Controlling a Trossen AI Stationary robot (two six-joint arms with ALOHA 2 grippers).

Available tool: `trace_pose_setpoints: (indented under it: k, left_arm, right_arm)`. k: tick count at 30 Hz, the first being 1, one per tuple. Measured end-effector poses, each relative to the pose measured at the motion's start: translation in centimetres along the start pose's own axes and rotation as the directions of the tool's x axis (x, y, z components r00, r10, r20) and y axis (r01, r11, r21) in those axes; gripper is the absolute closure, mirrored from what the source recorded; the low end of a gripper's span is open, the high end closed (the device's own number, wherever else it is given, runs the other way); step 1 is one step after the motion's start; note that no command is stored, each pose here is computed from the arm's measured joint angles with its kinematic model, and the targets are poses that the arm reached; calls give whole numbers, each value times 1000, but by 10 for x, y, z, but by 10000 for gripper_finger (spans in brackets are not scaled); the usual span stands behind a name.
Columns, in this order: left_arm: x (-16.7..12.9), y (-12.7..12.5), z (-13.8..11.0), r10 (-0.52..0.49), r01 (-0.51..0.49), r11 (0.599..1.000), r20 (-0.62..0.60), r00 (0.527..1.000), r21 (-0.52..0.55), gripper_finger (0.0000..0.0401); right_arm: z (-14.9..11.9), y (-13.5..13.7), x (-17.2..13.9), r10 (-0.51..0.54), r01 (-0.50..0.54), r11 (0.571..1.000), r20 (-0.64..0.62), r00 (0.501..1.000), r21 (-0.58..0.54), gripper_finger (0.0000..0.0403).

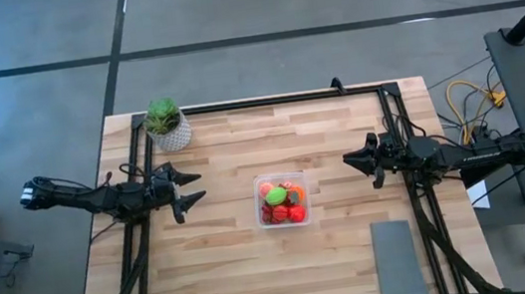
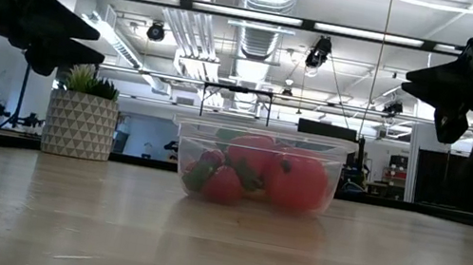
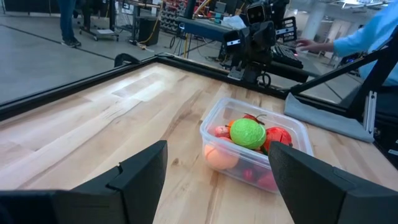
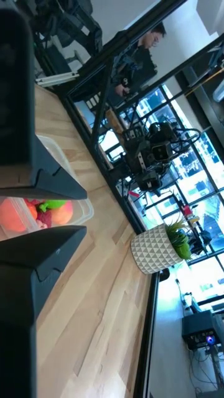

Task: Pick and placing Produce into tupperware
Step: Return to Home Position

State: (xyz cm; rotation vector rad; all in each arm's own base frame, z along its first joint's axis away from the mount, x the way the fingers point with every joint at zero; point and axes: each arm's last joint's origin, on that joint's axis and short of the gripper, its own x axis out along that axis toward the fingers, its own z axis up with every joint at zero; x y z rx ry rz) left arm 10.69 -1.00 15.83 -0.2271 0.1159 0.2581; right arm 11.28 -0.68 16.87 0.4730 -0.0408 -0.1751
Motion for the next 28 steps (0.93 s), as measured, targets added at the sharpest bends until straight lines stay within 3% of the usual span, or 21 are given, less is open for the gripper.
trace_pose_setpoints:
  k: [28]
  left_arm:
    - [0,0,0,0,0,1000,0,1000,0,135]
  right_arm:
    - [0,0,0,0,0,1000,0,1000,0,333]
